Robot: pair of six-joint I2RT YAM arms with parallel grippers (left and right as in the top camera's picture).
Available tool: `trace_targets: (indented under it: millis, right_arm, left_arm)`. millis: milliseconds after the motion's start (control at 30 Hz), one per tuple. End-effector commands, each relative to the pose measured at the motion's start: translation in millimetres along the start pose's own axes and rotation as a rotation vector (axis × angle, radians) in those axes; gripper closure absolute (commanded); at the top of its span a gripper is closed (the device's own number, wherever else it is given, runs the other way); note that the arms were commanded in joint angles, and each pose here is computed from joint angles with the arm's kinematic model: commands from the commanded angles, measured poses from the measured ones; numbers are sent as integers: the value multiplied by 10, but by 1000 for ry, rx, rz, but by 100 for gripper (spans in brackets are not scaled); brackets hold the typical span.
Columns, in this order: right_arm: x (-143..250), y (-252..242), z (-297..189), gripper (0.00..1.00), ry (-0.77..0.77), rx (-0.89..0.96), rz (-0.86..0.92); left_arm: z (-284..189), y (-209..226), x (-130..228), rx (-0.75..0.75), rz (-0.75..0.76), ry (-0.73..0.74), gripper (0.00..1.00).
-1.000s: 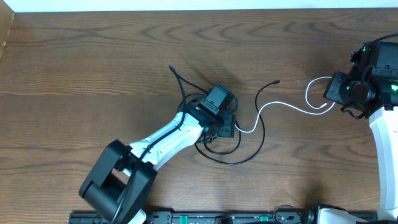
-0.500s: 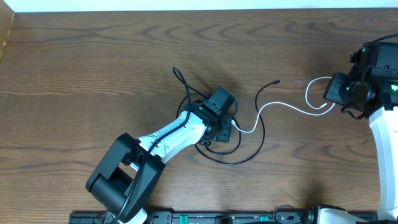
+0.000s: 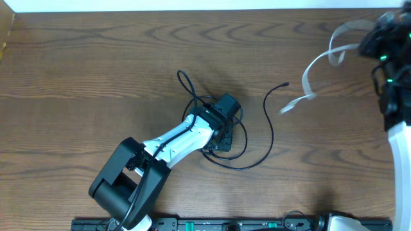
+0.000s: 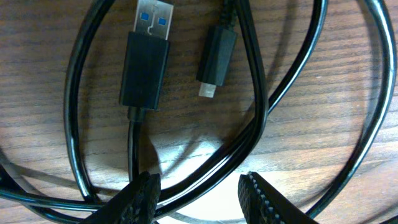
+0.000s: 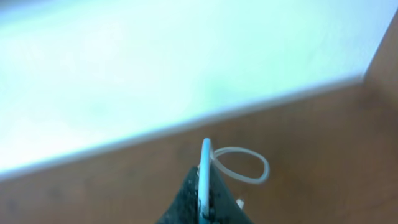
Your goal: Untangle cables
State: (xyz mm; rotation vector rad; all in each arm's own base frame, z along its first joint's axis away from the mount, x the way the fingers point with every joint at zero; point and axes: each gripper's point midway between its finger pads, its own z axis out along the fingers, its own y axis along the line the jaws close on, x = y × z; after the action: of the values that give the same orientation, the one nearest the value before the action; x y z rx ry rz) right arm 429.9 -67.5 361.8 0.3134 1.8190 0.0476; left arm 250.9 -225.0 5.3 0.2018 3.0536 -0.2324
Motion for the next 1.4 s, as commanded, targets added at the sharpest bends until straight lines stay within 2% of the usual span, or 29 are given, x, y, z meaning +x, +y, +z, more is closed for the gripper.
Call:
trace_targets:
  millis: [0,67,167,267,500,633,767,800,833,867,900,933,1100,1167,1367]
  right_arm:
    - [-738,-157,-500,99,-258,51,-12]
    - [-753,-358,-579,99,-264,141,0]
    - [-404,-761,-522,99,-124,300,16]
    - [330,-1324,-296,99,158,473,37]
    - [1526,-2013,-146,99,594,624,107]
    - [1830,-2217,-181,99,701,667,141]
    - [1855,-2349,-233,99,702,679,182]
    - [1860,-2344,-227,96,702,664,195]
    - [1864,-2277,-170,72,694,602,229]
    - [1859,-2200,-113,57,686,544,253]
    - [1851,-2074,-38,45,679,462,282]
    - [1848,-1953,15,36,677,389,309]
    - [1819,-1380,147,34,687,97,396]
    - [1852,-1227,143,33,712,49,403]
    - [2126,-622,19,27,875,-69,338]
  left_arm:
    - [32,48,18,-26,7,3,54]
    - [32,48,18,-26,7,3,54]
    - [32,47,18,-26,7,3,54]
    - [32,48,19,-26,7,3,54]
    - [32,48,19,-26,7,3,54]
    - [32,48,19,-26,7,4,54]
    - [32,48,19,-26,7,3,54]
    - [32,48,19,-26,7,3,54]
    - [32,47,18,-25,7,3,54]
    - [32,45,19,-24,7,4,61]
    - [33,34,24,-18,7,7,81]
    - [33,21,29,-11,8,10,92]
    - [-24,-123,10,65,113,13,93]
    - [-130,-134,-34,72,144,-5,93]
    - [-1064,-76,-351,151,112,-207,93]
